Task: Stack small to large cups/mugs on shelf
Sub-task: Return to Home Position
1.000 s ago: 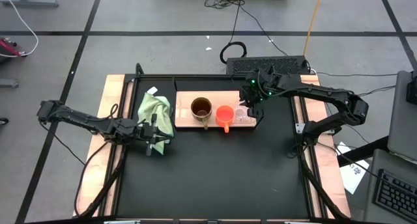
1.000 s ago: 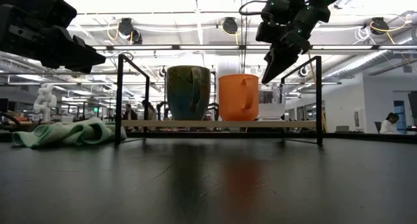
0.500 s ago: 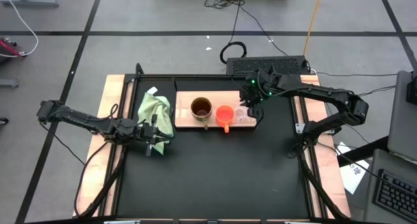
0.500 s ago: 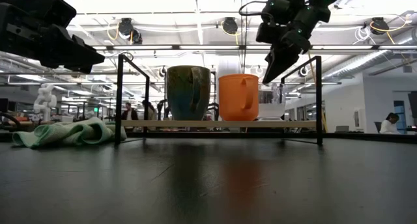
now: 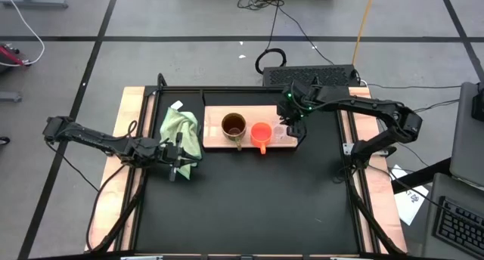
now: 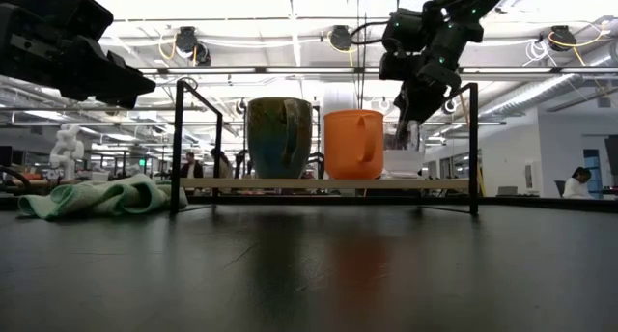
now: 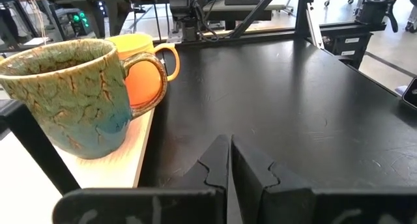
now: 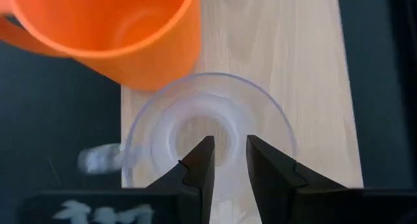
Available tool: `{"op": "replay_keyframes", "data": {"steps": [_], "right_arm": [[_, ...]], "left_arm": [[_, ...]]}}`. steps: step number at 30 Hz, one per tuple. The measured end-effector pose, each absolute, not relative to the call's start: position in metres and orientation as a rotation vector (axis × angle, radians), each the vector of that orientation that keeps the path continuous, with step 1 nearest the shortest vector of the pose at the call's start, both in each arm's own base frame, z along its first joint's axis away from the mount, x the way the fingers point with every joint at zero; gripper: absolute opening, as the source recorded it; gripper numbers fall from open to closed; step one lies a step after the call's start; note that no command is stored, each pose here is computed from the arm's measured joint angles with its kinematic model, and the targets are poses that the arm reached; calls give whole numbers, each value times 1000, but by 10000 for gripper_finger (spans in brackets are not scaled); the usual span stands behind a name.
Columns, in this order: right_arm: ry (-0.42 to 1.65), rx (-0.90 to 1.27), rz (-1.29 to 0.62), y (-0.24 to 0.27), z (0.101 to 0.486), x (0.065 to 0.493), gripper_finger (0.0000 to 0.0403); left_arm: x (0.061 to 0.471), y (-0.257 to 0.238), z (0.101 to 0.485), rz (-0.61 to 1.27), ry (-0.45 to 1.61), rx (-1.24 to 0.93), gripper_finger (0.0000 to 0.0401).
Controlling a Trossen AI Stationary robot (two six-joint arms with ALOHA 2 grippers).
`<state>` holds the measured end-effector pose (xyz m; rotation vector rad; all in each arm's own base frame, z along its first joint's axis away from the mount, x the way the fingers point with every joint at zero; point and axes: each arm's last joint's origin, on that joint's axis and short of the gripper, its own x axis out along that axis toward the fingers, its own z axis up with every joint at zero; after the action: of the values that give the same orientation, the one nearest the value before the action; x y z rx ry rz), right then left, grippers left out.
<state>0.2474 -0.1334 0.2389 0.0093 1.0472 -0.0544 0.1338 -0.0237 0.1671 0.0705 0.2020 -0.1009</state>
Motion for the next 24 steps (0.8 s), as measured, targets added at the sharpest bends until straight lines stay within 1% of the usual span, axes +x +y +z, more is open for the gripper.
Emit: {"op": "replay_keyframes", "data": {"steps": [4,9,14,24], "right_arm": [[1072,10,-45,-135,234,251,65],[1058,0,-46,-137,240,256,49],[1049,-10,-35,-133,247,259,48],[1064,5,-28,-128,247,260,47]], "left_arm": [[134,-24,167,-97,206,71,21],[133,-24,165,-96,222,77,21],[133,-24,165,-96,225,76,21],[133,-23,165,-96,227,75,21]]}}
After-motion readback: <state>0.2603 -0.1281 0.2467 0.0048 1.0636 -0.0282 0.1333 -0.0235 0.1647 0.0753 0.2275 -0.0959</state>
